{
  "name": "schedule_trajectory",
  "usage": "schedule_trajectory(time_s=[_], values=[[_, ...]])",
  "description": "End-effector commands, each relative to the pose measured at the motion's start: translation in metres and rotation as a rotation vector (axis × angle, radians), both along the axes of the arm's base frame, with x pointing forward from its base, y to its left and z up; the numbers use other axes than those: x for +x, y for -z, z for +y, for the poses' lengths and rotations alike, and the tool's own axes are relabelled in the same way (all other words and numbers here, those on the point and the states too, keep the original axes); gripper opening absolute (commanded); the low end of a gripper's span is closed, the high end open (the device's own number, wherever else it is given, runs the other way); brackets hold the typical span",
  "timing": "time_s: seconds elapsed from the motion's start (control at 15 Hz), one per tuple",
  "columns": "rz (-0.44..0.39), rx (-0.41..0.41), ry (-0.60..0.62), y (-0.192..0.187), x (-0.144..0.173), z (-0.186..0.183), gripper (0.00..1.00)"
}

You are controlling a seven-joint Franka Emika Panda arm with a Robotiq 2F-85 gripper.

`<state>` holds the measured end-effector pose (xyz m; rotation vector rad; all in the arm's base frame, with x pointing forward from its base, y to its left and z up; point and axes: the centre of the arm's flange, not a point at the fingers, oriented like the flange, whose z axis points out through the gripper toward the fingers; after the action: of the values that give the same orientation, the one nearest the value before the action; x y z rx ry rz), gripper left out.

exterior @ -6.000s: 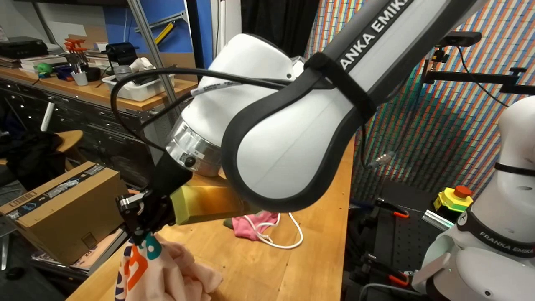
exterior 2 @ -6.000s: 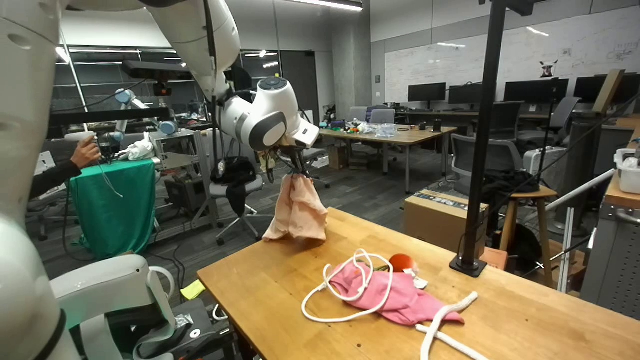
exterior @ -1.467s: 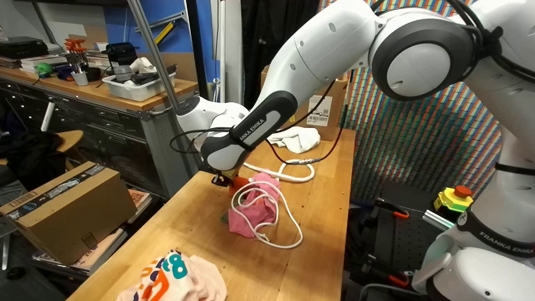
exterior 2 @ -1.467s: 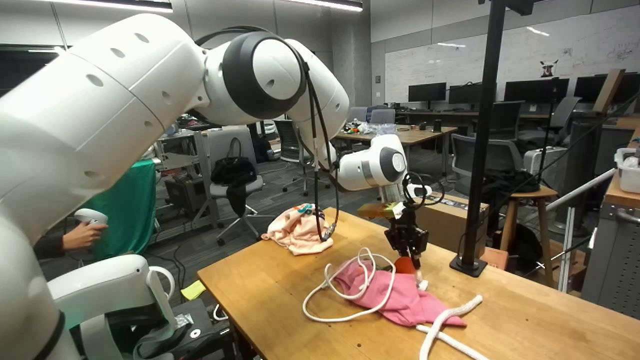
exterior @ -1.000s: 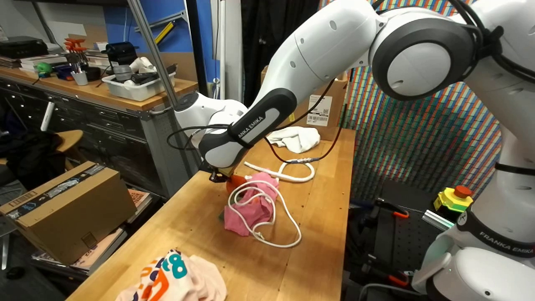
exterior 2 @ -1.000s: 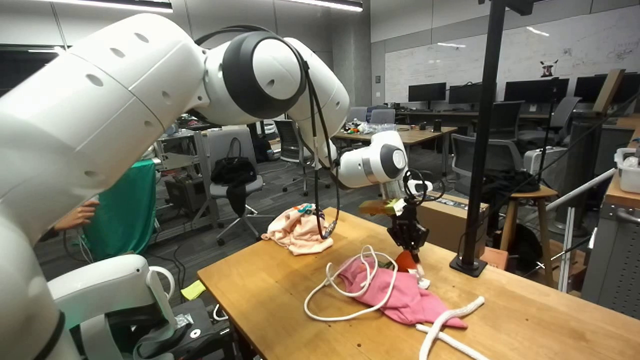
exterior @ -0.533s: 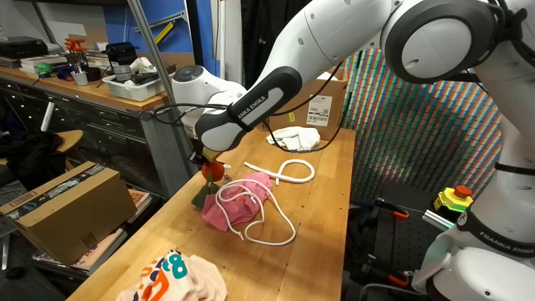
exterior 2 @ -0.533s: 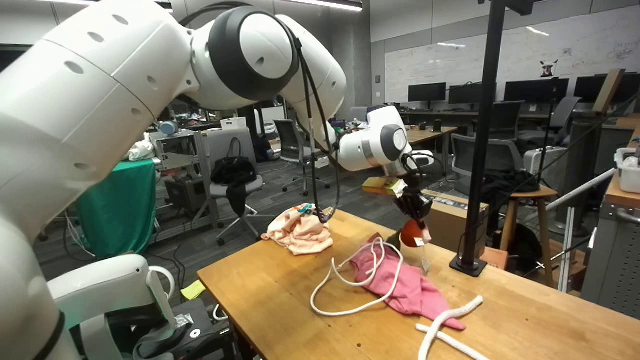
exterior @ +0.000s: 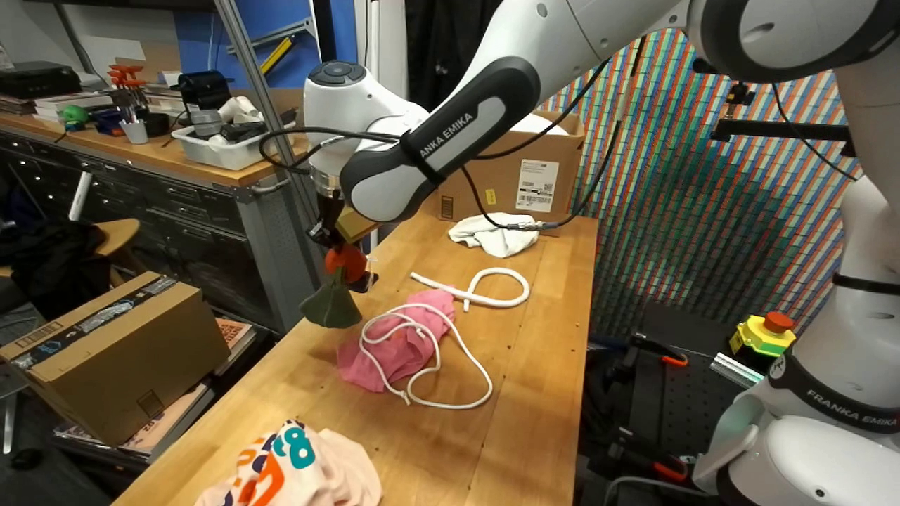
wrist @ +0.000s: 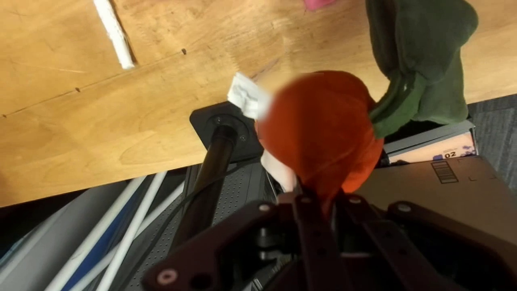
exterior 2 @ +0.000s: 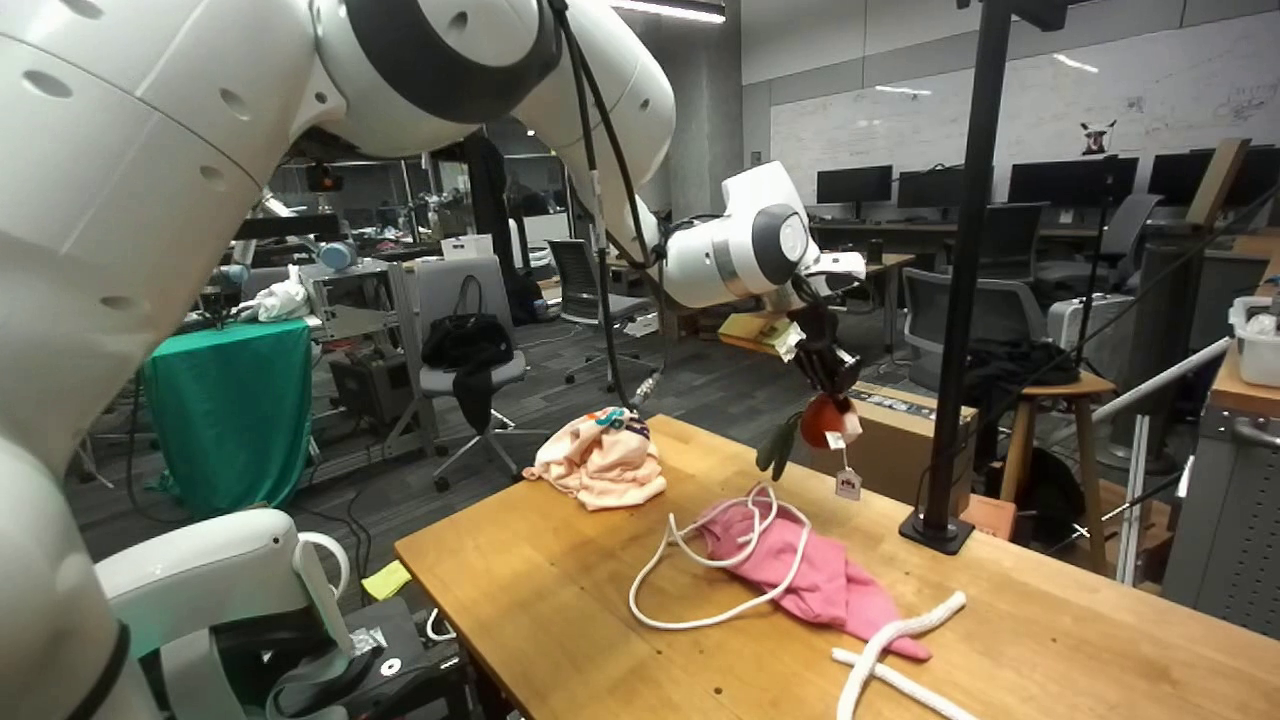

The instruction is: Separate the items on the table

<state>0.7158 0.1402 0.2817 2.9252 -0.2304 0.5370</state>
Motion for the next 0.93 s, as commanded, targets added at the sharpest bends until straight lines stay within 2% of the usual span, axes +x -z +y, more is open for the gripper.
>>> schedule_trajectory(time_s=[0.0,0.47,0.87], values=[[0.112,-0.005,-0.010,-0.023,-0.055,-0.006,0.06],[0.431,-0.091,-0.145,-0.035,-0.162,0.009,0.07],[0.612,-0.098,-0.256,-0.039,-0.237,0.030,0.07]])
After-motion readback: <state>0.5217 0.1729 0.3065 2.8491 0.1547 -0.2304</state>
